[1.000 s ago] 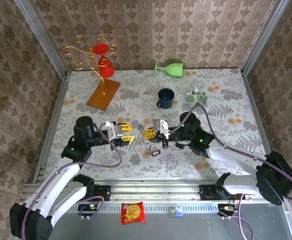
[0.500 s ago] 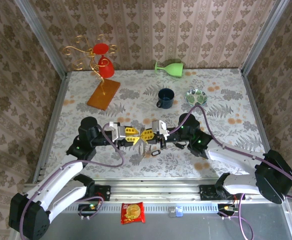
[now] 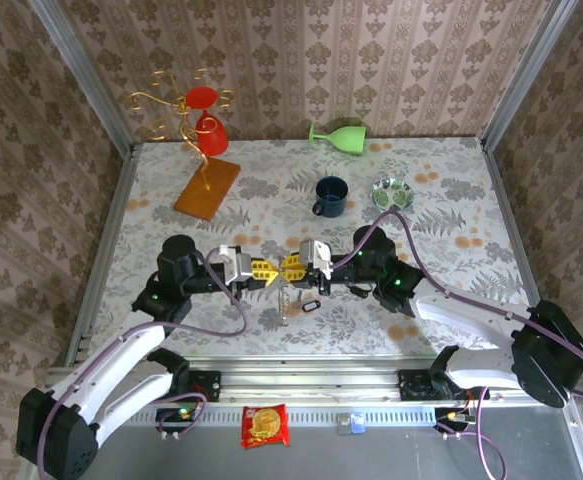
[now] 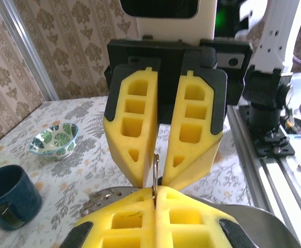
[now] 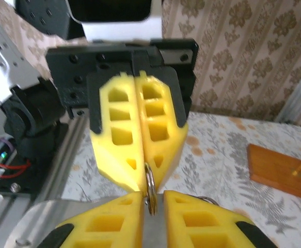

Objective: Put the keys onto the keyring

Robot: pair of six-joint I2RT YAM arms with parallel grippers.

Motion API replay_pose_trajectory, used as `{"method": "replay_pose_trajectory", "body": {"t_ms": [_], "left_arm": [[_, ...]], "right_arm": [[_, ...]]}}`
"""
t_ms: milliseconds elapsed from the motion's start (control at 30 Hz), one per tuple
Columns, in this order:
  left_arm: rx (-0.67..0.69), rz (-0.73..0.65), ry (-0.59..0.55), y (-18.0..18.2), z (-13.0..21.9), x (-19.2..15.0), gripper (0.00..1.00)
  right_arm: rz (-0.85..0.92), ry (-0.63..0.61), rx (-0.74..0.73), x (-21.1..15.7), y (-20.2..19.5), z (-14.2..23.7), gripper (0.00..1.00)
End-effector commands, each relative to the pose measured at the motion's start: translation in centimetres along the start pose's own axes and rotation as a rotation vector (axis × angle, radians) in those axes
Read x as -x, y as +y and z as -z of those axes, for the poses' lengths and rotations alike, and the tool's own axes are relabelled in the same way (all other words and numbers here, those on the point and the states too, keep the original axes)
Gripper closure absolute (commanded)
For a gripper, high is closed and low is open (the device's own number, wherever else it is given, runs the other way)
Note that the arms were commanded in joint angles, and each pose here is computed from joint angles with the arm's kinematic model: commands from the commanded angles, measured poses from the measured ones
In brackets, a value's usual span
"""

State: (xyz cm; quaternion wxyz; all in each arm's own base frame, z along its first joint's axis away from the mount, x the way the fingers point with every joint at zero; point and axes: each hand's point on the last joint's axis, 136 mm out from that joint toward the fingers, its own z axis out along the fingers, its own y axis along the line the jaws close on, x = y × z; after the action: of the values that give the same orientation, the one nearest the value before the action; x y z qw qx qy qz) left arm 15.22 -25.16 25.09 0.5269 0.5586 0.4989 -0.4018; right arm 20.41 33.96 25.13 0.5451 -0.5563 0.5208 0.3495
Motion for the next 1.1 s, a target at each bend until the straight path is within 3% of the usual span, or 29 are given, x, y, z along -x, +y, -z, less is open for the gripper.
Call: {"method": "replay_pose_trajectory", "body": {"t_ms": [0, 133, 233, 533, 800, 1067], "left_arm": [[0.035, -0.099, 0.073, 0.1, 0.2, 0.6, 1.0], [0.018, -0.128, 0.227, -0.3, -0.1, -1.4, 1.0], [0.006, -0.131, 0.275, -0.4, -0.5, -1.9, 1.0], [-0.005, -0.142, 0.276, -0.3, -1.2, -1.7, 1.0], [0.0, -0.142, 0.252, -0.4, -1.2, -1.3, 1.0], [-0.002, -0.138, 0.228, -0.6, -1.3, -1.0, 1.0]], "right_arm": [[0.103, 0.175, -0.053, -1.7, -0.5, 1.3, 0.81], [0.123, 0.225, -0.045, -1.9, -0.2, 1.7, 0.8], [0.129, 0.231, -0.02, -1.8, 0.3, 1.2, 0.79], [0.122, 0.214, 0.012, -1.7, 0.8, 0.3, 0.85], [0.111, 0.224, 0.011, -2.5, 0.9, -0.1, 0.8], [0.101, 0.209, 0.015, -2.3, 1.0, -0.5, 0.92]]}}
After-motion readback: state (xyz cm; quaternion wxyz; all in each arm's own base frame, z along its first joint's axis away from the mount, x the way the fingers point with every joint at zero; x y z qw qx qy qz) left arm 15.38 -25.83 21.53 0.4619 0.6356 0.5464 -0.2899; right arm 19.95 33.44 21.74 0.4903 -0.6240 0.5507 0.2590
